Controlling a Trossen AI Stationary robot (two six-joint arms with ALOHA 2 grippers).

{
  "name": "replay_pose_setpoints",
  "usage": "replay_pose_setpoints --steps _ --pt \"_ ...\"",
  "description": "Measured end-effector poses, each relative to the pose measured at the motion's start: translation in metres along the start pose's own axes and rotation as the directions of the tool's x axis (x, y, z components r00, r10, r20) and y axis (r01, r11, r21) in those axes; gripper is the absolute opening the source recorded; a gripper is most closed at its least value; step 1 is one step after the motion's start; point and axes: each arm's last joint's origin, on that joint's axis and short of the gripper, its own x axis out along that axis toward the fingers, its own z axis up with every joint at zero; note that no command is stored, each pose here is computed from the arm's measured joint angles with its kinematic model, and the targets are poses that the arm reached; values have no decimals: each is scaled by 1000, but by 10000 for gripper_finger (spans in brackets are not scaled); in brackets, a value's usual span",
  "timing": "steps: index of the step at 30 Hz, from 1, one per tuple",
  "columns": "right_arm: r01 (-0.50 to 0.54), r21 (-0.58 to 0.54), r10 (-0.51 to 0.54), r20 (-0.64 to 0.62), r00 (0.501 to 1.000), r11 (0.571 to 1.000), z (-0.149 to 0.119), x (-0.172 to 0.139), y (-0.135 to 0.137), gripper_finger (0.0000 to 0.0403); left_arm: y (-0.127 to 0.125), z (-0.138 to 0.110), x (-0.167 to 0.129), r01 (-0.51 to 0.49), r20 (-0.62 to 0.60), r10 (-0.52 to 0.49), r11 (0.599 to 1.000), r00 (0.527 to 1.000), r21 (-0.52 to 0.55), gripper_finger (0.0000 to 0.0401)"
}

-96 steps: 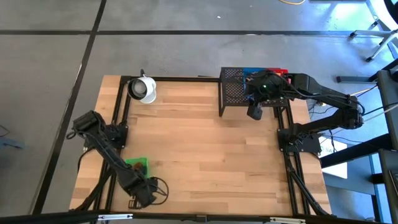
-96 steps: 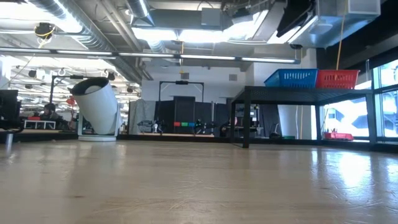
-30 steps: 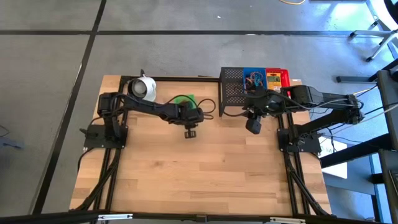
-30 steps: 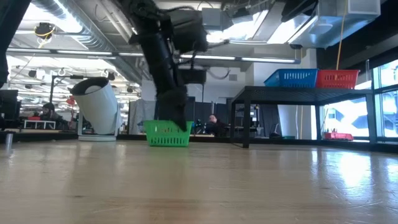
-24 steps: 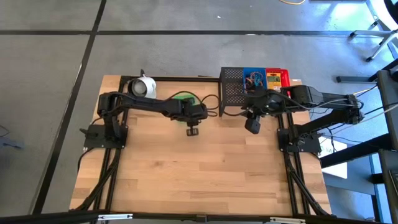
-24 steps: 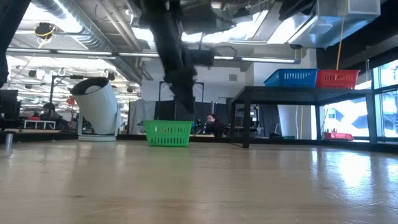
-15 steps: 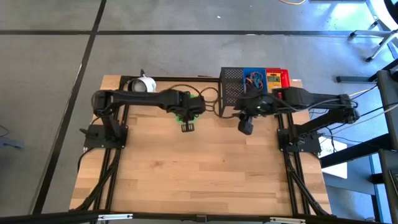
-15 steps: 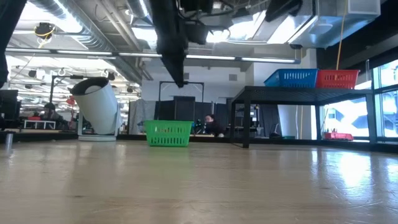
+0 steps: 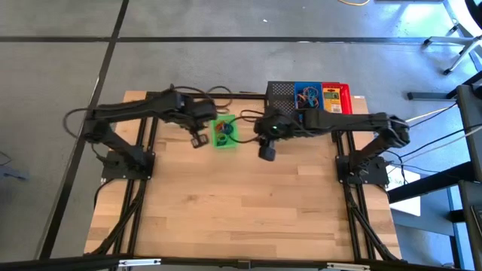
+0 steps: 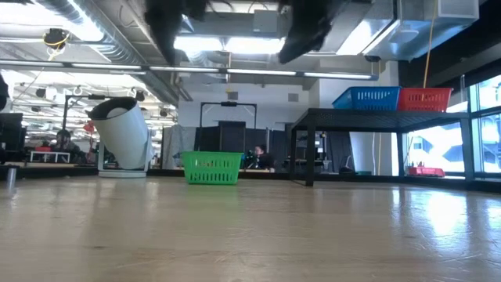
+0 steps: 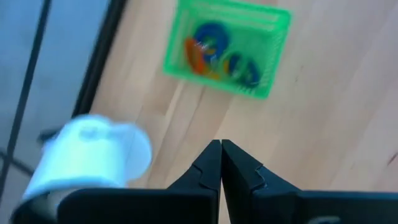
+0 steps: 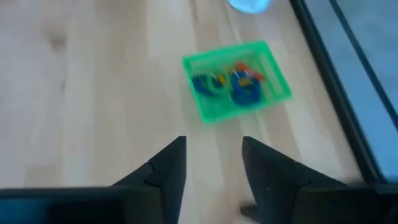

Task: Pick & Place Office Desk Supplies
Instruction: Put the green bin with spring keychains on the shelf

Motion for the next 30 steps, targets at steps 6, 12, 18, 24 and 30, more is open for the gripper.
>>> replay_pose_setpoints --steps 6,12,18,24,30 --pt "-90 -80 96 80 992 993 11 38 -7 201 17 -44 -43 -39 28 48 969 998 -245 1" --pt "-124 -192 145 100 984 974 12 89 -14 214 26 -71 -73 -9 166 94 892 982 -453 3" --pt "-160 -185 178 85 980 970 2 139 -18 205 28 -82 -85 14 240 122 869 963 -495 2" --pt "-171 -178 179 31 983 969 -12 173 -16 198 29 -82 -85 -5 248 141 878 958 -479 2" --pt "-181 -176 182 -10 983 968 -24 196 -12 197 29 -82 -85 -46 252 173 895 952 -443 3"
